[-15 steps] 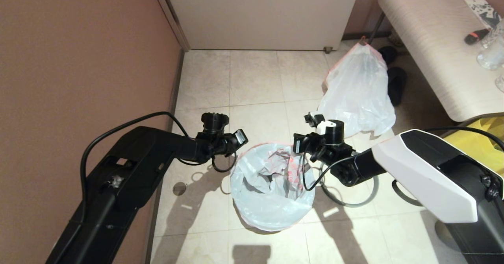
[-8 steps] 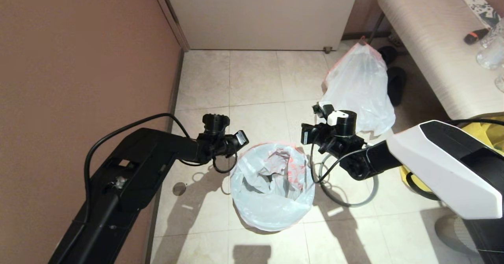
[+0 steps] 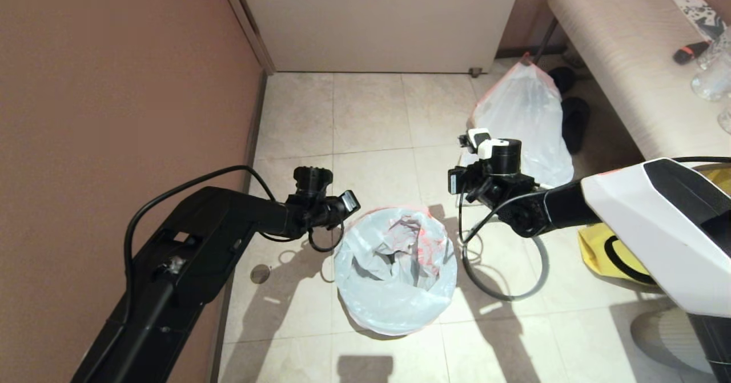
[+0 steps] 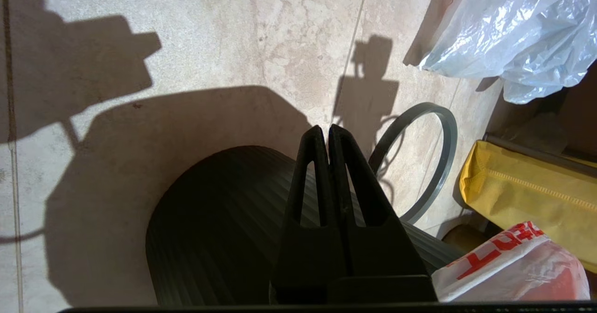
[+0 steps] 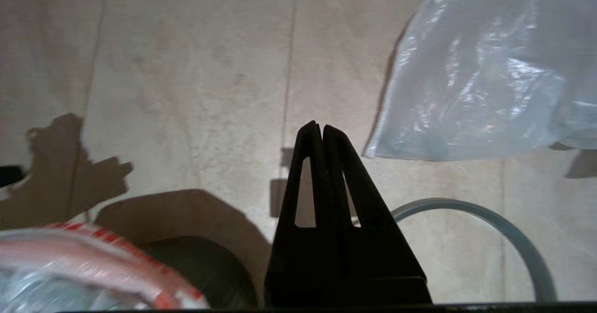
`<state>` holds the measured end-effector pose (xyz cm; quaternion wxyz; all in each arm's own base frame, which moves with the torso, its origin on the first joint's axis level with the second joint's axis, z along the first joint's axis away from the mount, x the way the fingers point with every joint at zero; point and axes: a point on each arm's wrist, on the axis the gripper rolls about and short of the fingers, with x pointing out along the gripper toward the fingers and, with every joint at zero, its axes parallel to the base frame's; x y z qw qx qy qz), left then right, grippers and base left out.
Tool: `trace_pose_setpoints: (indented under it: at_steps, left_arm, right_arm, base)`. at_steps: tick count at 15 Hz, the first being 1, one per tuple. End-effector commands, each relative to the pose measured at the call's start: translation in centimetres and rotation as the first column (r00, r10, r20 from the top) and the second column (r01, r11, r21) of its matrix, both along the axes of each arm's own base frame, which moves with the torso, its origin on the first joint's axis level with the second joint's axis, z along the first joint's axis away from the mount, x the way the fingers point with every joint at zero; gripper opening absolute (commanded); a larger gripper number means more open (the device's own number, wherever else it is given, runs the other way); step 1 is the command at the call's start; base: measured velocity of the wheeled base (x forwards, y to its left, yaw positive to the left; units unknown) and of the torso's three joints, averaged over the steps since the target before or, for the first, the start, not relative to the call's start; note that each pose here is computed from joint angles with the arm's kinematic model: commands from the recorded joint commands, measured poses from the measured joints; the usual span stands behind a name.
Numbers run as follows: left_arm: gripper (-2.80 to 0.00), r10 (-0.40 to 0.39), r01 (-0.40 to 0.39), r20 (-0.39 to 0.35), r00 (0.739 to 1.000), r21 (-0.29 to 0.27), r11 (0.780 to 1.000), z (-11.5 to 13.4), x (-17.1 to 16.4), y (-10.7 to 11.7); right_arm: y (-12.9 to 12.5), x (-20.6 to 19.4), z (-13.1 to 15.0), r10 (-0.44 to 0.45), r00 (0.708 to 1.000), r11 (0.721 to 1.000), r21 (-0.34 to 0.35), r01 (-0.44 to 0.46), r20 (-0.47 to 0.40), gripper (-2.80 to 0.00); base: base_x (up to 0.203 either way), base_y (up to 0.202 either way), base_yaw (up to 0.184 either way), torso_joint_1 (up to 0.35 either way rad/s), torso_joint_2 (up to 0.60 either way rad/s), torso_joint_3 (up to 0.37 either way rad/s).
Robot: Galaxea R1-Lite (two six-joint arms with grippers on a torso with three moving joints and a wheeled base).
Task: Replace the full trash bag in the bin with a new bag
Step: Place the trash can ring on the trash can
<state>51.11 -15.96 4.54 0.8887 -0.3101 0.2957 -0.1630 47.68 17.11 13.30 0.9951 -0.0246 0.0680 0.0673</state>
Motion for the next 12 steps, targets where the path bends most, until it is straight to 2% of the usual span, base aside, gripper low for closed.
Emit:
trace_pose_setpoints:
  at_steps: [1, 3, 4, 6, 9, 10, 11, 12]
  left_arm:
    - [-2.80, 0.002, -0.002, -0.002, 1.000, -0.004, 1.000, -0.1, 0.0, 0.1]
    - [-2.80, 0.011, -0.011, 0.010, 1.000, -0.007, 1.000, 0.5, 0.1, 0.4]
    - [-2.80, 0.021, -0.021, 0.016, 1.000, -0.005, 1.000, 0.8, 0.1, 0.4]
    - [-2.80, 0.057, -0.057, 0.039, 0.998, 0.005, 0.998, 1.8, 0.0, 0.4]
    - [-2.80, 0.073, -0.074, 0.070, 0.995, 0.003, 0.997, 4.5, -0.6, 0.7]
    - [-2.80, 0.083, -0.084, 0.086, 0.993, 0.012, 0.996, 6.6, -1.2, 0.9]
    - [-2.80, 0.075, -0.078, 0.067, 0.995, 0.048, 0.996, 8.3, -2.2, 0.9]
    - [-2.80, 0.055, -0.056, 0.013, 0.998, 0.106, 0.993, 9.2, -3.4, 0.4]
  right_arm:
    - [-2.5, 2.3, -1.9, -0.130, 0.991, 0.987, -0.098, 0.128, -0.012, -2.80]
    - [-4.2, 3.7, -3.2, -0.184, 0.978, 0.973, -0.159, 0.167, -0.100, -2.80]
    - [-5.2, 4.2, -4.8, -0.211, 0.960, 0.967, -0.181, 0.178, -0.184, -2.80]
    - [-6.9, 4.9, -7.3, -0.218, 0.936, 0.969, -0.180, 0.172, -0.276, -2.80]
    - [-7.9, 5.0, -7.4, -0.229, 0.928, 0.967, -0.182, 0.180, -0.295, -2.80]
    - [-8.1, 4.9, -6.9, -0.230, 0.929, 0.967, -0.179, 0.183, -0.291, -2.80]
    - [-8.6, 4.9, -6.1, -0.235, 0.931, 0.967, -0.168, 0.194, -0.280, -2.80]
    - [-8.6, 4.8, -5.5, -0.231, 0.933, 0.969, -0.149, 0.196, -0.275, -2.80]
  base:
    - [0.000, 0.000, 0.000, 0.000, 0.00, 0.000]
    - [0.000, 0.000, 0.000, 0.000, 0.00, 0.000]
    - [0.000, 0.000, 0.000, 0.000, 0.00, 0.000]
    - [0.000, 0.000, 0.000, 0.000, 0.00, 0.000]
    - [0.000, 0.000, 0.000, 0.000, 0.00, 0.000]
    - [0.000, 0.000, 0.000, 0.000, 0.00, 0.000]
    - [0.000, 0.000, 0.000, 0.000, 0.00, 0.000]
    - [0.000, 0.000, 0.000, 0.000, 0.00, 0.000]
